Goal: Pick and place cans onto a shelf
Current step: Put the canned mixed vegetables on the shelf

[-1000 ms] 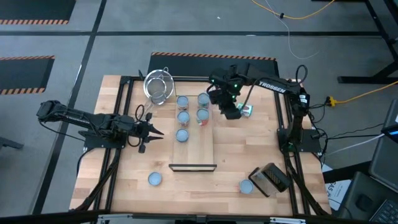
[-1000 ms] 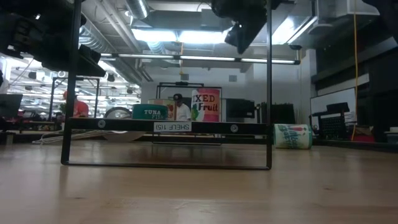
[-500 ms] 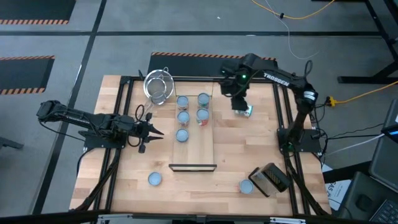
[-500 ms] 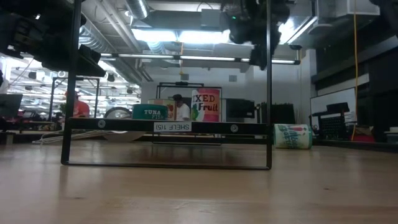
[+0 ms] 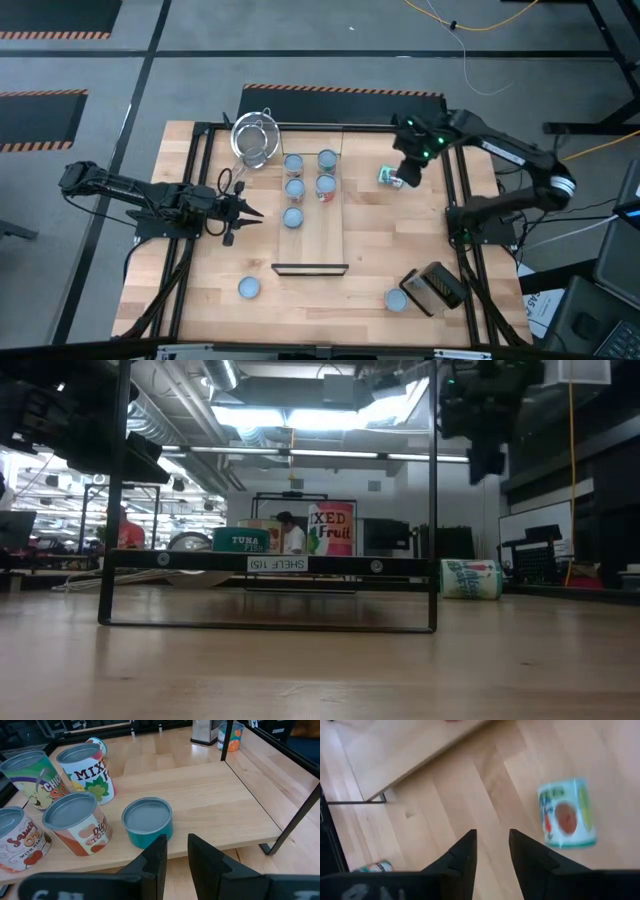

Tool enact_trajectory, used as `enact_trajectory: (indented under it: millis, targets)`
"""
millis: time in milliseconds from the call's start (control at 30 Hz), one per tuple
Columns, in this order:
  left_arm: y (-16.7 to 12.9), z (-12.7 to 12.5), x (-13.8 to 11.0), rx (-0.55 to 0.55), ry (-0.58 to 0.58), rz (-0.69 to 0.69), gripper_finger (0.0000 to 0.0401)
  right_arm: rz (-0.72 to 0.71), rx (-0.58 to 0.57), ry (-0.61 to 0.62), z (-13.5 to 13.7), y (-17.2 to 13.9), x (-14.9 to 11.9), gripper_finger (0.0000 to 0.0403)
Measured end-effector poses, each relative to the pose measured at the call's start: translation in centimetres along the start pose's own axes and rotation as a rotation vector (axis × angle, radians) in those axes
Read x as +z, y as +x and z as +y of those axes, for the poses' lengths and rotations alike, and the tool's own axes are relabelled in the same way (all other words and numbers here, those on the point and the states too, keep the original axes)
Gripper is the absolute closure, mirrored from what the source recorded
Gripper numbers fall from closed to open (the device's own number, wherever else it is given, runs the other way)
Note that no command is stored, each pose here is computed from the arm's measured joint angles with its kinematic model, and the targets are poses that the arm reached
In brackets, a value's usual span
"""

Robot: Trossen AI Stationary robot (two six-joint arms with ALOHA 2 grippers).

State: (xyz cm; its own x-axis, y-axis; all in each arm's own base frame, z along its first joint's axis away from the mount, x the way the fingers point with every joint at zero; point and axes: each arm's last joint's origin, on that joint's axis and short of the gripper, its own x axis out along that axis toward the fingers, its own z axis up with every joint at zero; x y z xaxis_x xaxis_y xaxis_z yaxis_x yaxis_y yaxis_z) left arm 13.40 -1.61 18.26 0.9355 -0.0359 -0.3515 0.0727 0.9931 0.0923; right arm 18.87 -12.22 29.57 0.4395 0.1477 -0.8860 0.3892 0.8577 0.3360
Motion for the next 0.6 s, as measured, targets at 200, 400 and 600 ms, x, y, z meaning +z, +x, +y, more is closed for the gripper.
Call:
enact_trajectory:
  millis: [200,400,600]
  targets:
    - [0.0,0.0,0.0,0.0,0.0,0.0,0.0332,-0.025,-0.02,0.17,-1.2,2.1,-4.0,0.0284]
    - [0.0,0.0,0.0,0.0,0.0,0.0,0.0332,-0.06,-0.094,0.326,-2.7,4.3,-6.7,0.0284]
    - [0.0,0.0,0.0,0.0,0.0,0.0,0.0332,-0.108,-0.093,0.391,-3.7,6.2,-8.1,0.0284]
